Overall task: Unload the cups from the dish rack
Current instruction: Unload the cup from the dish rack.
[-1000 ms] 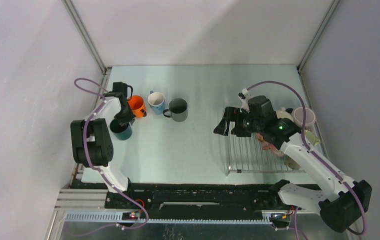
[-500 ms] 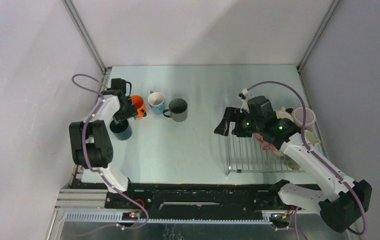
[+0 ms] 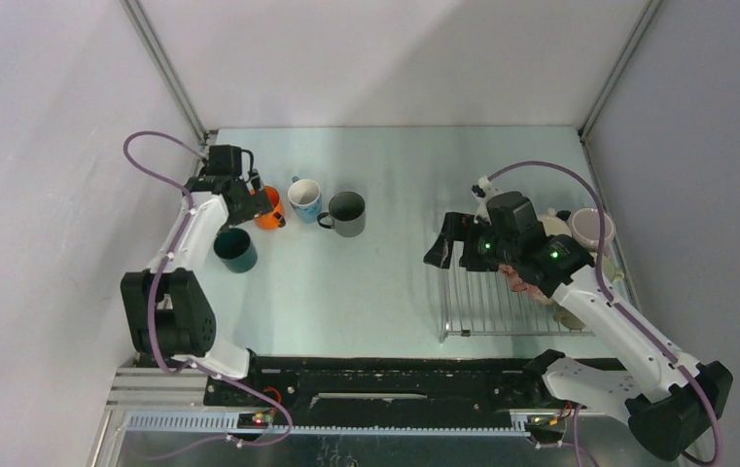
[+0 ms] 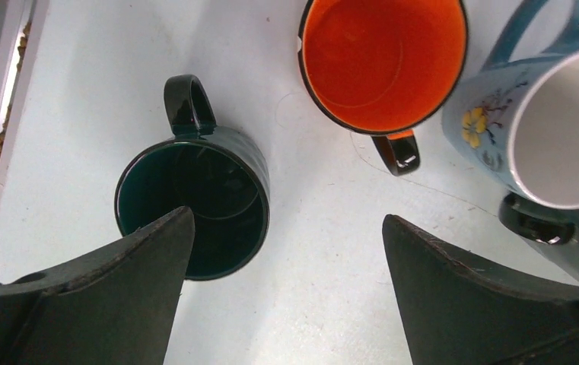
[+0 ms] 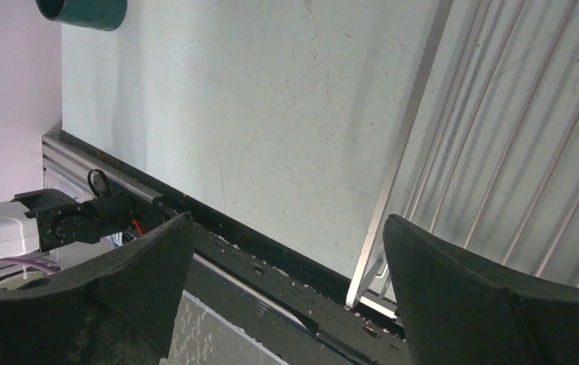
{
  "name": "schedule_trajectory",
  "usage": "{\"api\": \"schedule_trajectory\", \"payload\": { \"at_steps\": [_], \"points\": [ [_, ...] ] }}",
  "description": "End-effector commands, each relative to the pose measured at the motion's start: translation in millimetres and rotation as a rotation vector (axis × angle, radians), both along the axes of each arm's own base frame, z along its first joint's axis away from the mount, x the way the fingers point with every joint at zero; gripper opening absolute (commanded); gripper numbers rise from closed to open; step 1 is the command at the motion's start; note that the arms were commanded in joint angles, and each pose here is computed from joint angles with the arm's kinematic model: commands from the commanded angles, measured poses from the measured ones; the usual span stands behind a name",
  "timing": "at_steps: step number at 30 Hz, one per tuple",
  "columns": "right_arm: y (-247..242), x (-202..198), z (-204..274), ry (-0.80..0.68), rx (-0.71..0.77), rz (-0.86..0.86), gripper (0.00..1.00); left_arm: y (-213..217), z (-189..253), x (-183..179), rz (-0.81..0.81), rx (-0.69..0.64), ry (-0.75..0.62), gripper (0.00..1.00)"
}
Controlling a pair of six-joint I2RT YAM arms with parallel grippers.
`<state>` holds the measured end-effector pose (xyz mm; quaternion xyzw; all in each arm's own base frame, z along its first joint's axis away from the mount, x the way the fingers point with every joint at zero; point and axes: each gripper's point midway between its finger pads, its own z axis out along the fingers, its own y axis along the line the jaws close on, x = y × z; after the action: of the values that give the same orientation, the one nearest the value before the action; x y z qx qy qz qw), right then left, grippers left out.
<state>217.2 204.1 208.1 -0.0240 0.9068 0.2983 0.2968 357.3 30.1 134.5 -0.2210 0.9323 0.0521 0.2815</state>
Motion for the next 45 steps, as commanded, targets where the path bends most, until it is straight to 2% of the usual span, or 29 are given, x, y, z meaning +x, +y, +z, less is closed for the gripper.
{"api": "schedule_trajectory", "payload": {
  "at_steps": [1, 10, 15, 21, 25, 34, 45],
  "points": [
    [-7.0, 1.6, 21.2, -0.052, 0.008, -0.051, 1.00, -8.6, 50.7, 5.3, -0.040, 0.047, -0.142, 1.00],
    [-41.4, 12.1, 20.7, -0.059, -0.040, -0.232, 1.00, -69.2, 95.9, -8.6, -0.215, 0.029, -0.283, 1.00],
    [-85.5, 30.6, 8.7, -0.054, -0.147, -0.427, 1.00, -125.7, 111.1, -27.5, -0.402, -0.032, -0.341, 1.00],
    [-106.6, 50.3, 19.1, -0.070, -0.187, -0.531, 1.00, -196.1, 118.3, -53.6, -0.630, -0.134, -0.378, 1.00],
    [-125.7, 68.3, 28.1, -0.087, -0.296, -0.606, 1.00, -225.9, 116.9, -66.4, -0.736, -0.180, -0.381, 1.00],
    [-165.1, 101.1, 21.2, -0.069, -0.429, -0.685, 1.00, -244.0, 112.7, -75.8, -0.812, -0.220, -0.390, 1.00],
    [-178.7, 147.1, -14.9, -0.031, -0.504, -0.627, 1.00, -248.5, 98.8, -74.8, -0.828, -0.225, -0.363, 1.00]
  ]
}}
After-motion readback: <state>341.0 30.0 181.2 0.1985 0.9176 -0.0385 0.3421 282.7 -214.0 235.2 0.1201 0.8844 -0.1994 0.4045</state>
